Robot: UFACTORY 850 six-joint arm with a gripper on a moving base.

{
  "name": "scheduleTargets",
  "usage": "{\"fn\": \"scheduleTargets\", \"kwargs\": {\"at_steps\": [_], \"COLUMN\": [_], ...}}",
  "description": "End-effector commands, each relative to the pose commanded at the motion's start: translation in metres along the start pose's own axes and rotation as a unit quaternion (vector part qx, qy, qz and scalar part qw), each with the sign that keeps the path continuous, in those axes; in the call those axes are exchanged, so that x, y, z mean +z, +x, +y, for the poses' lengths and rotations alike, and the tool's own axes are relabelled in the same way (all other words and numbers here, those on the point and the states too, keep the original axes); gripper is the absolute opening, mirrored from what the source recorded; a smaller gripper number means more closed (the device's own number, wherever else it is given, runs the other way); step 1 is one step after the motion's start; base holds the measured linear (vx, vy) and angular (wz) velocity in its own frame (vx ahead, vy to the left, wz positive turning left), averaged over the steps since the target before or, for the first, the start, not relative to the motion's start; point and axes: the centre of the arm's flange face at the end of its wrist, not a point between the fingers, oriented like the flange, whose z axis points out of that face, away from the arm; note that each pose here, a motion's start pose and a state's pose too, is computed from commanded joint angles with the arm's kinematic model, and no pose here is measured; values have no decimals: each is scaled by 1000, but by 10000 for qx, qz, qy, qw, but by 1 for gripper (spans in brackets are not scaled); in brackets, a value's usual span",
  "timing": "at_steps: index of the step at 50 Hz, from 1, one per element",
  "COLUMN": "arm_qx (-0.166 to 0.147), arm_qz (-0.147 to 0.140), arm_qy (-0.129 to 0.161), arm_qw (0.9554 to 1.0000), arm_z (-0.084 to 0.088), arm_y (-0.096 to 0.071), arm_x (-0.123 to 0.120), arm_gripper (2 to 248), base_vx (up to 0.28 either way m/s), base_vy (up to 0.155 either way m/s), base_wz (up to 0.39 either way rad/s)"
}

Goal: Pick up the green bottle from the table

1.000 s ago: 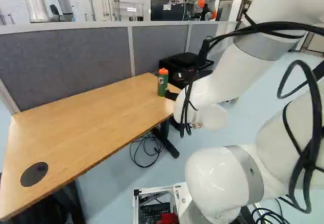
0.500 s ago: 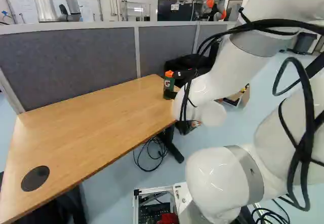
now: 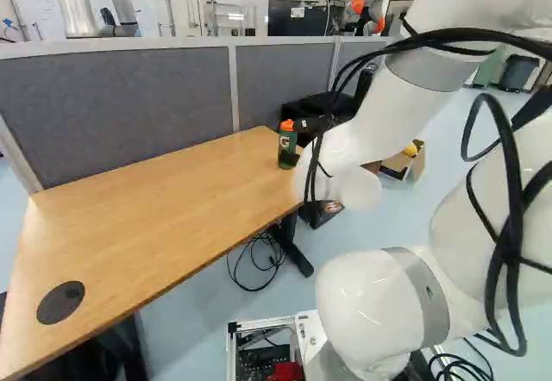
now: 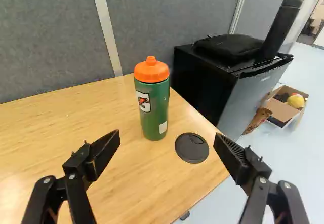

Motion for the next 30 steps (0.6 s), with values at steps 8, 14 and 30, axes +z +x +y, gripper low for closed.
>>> {"fn": "scheduleTargets", "kwargs": {"at_steps": [8, 14, 30], "arm_qx": [0, -2, -78], "arm_qz": [-74, -154, -156], "arm_qy": [0, 2, 105], "arm_qw": [10000, 9999, 9998], "arm_z": [0, 0, -2], "arm_y": [2, 1, -3], "arm_x": [12, 22, 41], "arm_gripper": [247, 247, 247], "base_vx": [0, 0, 0], "base_vy": [0, 0, 0], "base_wz": [0, 0, 0]}}
